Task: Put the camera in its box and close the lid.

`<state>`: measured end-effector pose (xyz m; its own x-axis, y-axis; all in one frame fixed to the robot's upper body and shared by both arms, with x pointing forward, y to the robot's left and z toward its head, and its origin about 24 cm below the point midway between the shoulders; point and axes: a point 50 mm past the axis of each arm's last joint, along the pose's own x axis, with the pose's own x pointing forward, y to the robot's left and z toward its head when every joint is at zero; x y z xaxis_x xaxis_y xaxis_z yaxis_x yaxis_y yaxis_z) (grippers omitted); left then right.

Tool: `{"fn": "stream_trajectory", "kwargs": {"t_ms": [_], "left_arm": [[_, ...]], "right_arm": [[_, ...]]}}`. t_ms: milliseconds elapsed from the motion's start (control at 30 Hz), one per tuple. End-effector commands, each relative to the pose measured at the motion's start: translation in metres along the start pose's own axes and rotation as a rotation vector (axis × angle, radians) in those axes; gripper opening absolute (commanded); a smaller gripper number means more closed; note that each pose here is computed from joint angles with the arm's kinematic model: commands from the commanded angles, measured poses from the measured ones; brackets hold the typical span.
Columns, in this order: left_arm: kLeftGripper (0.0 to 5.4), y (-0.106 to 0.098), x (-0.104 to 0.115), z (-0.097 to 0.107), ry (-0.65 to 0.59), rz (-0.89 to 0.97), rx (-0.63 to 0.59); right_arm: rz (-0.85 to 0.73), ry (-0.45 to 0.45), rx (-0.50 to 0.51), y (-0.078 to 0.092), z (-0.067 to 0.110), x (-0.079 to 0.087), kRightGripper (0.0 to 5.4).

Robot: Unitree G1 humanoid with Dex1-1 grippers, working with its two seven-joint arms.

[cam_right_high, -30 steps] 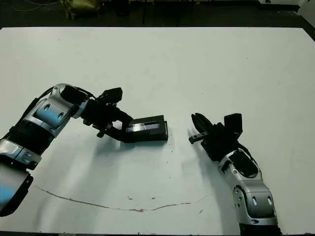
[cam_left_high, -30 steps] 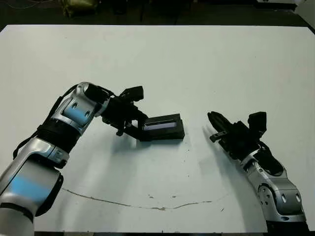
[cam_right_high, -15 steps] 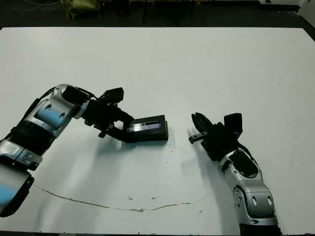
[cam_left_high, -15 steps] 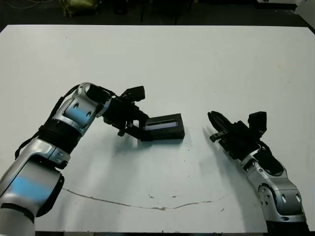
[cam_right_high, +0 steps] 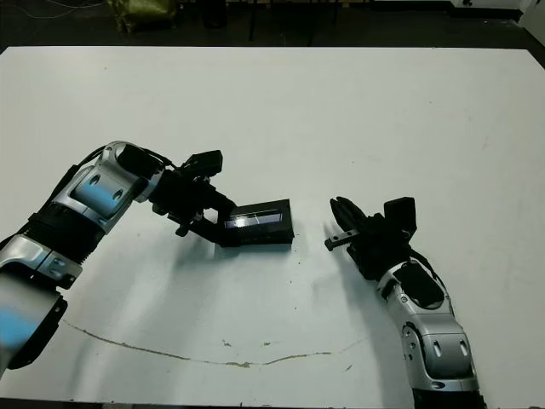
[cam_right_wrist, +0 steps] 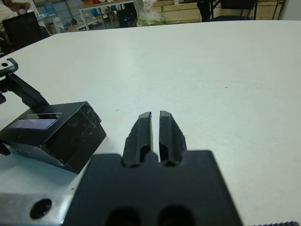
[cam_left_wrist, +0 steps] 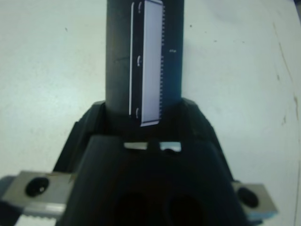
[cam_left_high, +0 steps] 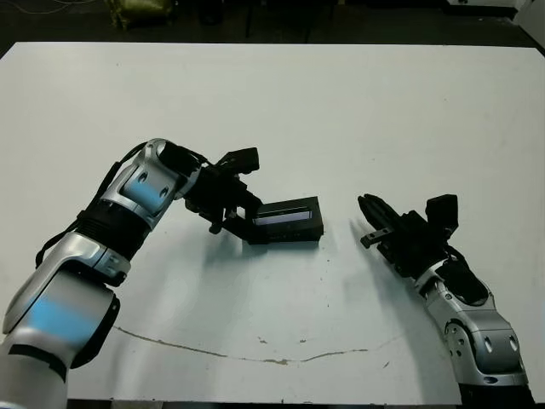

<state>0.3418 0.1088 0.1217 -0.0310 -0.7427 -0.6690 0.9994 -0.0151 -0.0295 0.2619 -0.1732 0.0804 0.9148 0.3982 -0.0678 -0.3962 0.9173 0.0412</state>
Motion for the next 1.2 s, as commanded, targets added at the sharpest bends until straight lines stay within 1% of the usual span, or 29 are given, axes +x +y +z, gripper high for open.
{"fn": "stream_trajectory", "kwargs": {"t_ms": [33, 267, 433, 533, 800, 867, 1067, 1200], "left_arm": [[2.38, -0.0033, 0.0132, -0.0019, 0.031, -0.057, -0.011], [2.38, -0.0027, 0.0139, 0.0002, 0.062, -0.052, 0.020], [2.31, -0.0023, 0.0150, 0.0031, 0.115, -0.023, 0.011], [2.95, -0.0023, 0.0157, 0.0030, 0.123, -0.008, -0.015], [4.96, -0.0019, 0.0172, 0.0044, 0.113, 0.021, 0.047], [5.39, -0.0016, 0.0175, 0.0053, 0.117, 0.029, 0.070], [5.39, -0.0014, 0.0182, 0.0075, 0.113, 0.032, 0.110], [5.39, -0.0011, 0.0186, 0.0079, 0.108, 0.028, 0.114]], "right_arm": [[-0.011, 0.025, 0.019, -0.0031, -0.0073, -0.0028, 0.00], [-0.017, 0.025, 0.029, -0.0015, -0.0089, -0.0022, 0.00], [-0.015, 0.024, 0.019, -0.0018, -0.0091, -0.0028, 0.00], [-0.017, 0.025, 0.017, -0.0020, -0.0094, -0.0033, 0.00], [-0.016, 0.029, 0.034, -0.0018, -0.0105, -0.0035, 0.00], [-0.010, 0.025, 0.048, -0.0020, -0.0110, -0.0033, 0.00], [-0.011, 0.031, 0.050, -0.0016, -0.0109, -0.0041, 0.00], [-0.015, 0.034, 0.054, -0.0014, -0.0116, -0.0042, 0.00]]}}
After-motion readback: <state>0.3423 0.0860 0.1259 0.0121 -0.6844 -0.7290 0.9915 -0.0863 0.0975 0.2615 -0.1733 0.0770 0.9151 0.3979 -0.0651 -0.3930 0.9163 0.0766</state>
